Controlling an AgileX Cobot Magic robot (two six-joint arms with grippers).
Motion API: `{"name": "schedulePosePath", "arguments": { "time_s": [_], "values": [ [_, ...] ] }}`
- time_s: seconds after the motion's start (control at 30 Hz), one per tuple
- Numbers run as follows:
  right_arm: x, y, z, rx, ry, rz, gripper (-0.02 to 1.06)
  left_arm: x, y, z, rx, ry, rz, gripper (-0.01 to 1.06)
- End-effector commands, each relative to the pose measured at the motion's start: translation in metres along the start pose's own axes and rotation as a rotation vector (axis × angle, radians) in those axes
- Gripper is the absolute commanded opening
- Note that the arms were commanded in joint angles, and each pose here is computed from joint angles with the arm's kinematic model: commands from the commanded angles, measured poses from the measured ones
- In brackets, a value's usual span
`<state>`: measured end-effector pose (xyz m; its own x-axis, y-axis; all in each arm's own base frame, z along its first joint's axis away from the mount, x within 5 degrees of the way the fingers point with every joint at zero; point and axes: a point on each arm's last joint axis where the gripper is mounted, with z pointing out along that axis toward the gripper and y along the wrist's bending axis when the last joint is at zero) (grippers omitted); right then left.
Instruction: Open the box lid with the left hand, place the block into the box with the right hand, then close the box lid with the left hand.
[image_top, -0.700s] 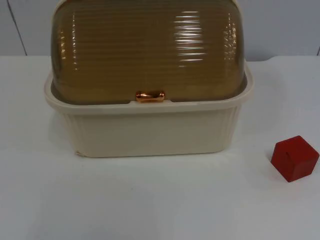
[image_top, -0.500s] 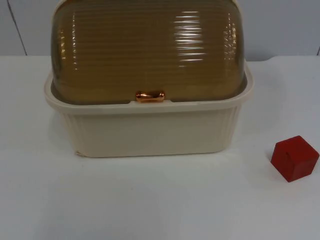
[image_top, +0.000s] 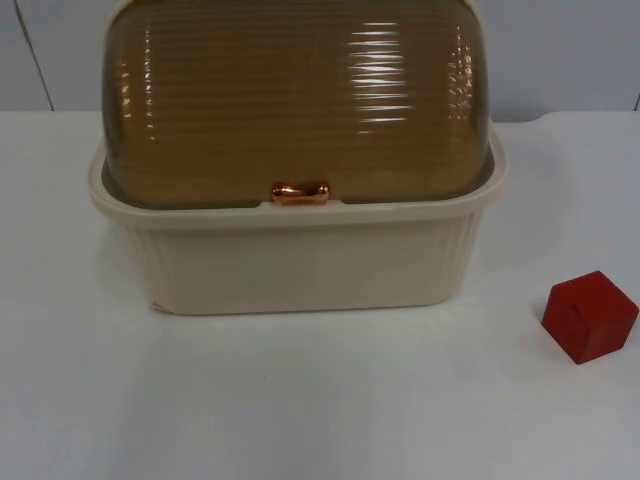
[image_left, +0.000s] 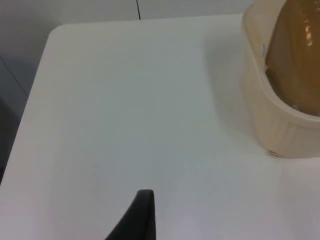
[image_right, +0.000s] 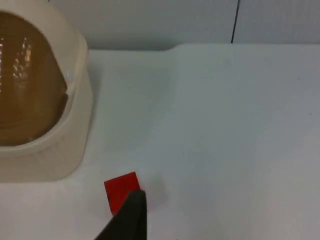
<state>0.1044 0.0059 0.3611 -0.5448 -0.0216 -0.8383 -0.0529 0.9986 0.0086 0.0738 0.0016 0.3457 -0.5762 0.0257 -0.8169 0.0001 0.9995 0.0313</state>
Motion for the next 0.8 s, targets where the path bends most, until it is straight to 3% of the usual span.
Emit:
{"name": "schedulePosePath", "arguments": {
  "time_s": [0.0, 0.23, 0.4, 0.77],
  "values": [
    [-0.014, -0.001, 0.017, 0.003, 0.027, -0.012, 1.05, -0.013, 0.000, 0.012, 0.007, 0.007, -0.013, 1.01],
    [-0.019, -0.001, 0.077, 0.002, 0.217, -0.010, 1.05, -0.038, 0.000, 0.051, 0.011, 0.136, -0.012, 1.01],
    [-0.014, -0.002, 0.100, 0.002, 0.314, -0.009, 1.05, -0.039, 0.000, 0.074, 0.013, 0.217, -0.012, 1.01],
    [-0.014, -0.002, 0.104, 0.002, 0.326, -0.009, 1.05, -0.040, 0.000, 0.076, 0.013, 0.227, -0.012, 1.01]
  ]
}}
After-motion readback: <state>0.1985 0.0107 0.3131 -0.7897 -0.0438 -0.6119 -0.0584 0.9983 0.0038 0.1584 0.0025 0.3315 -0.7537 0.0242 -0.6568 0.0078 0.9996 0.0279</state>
